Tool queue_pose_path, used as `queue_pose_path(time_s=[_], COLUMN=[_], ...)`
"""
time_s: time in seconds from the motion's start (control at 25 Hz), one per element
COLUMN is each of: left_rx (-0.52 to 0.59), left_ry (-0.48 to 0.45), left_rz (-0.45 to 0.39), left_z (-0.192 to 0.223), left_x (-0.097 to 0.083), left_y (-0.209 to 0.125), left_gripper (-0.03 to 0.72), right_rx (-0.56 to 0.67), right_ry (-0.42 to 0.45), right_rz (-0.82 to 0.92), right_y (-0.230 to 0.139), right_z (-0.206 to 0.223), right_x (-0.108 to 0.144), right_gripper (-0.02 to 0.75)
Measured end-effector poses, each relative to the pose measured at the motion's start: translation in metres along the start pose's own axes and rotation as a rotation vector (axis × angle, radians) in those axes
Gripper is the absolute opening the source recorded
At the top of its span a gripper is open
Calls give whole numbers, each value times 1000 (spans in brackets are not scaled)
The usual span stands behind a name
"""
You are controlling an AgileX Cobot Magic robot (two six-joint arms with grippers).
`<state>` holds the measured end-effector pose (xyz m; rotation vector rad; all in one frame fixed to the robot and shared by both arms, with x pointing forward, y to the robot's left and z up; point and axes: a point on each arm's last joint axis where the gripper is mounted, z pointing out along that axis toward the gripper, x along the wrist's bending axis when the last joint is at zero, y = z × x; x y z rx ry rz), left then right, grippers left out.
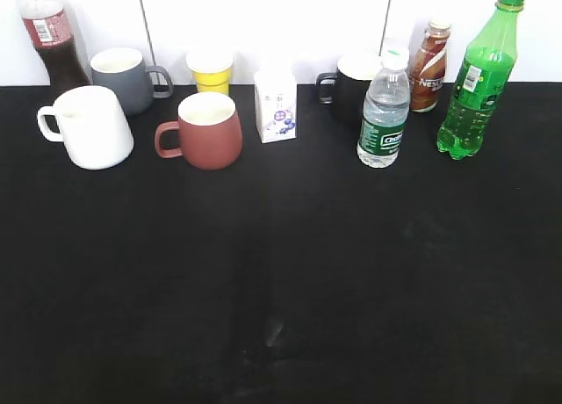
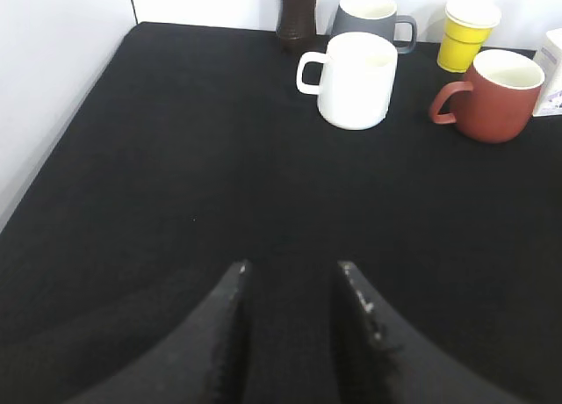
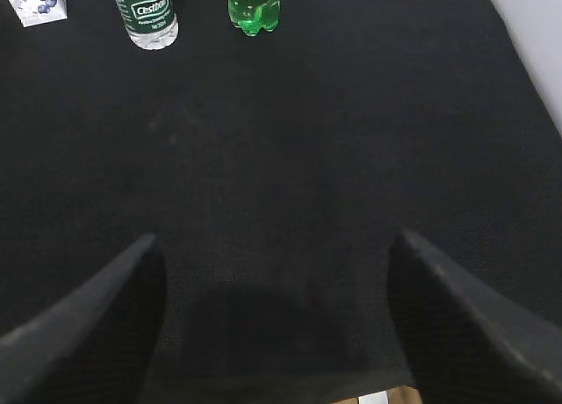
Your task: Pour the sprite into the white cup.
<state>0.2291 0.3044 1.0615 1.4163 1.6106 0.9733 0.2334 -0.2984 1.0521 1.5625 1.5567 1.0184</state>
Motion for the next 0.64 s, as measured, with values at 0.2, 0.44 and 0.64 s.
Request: queue_pose_path(time_s=[0.2, 0.44, 0.64], left_rx=[0, 0, 0], left_ry=[0, 0, 0], left_rz=[0, 0, 0], left_z=[0, 0, 0], left_x=[0, 0, 0], left_y=[0, 0, 0], left_gripper=[239, 239, 239], right_rx=[0, 0, 0], right_ry=[0, 0, 1], right_rz=[0, 0, 1], right_y=[0, 0, 0], right_z=[0, 0, 0], right_x=[0, 0, 0], right_gripper=[589, 589, 589])
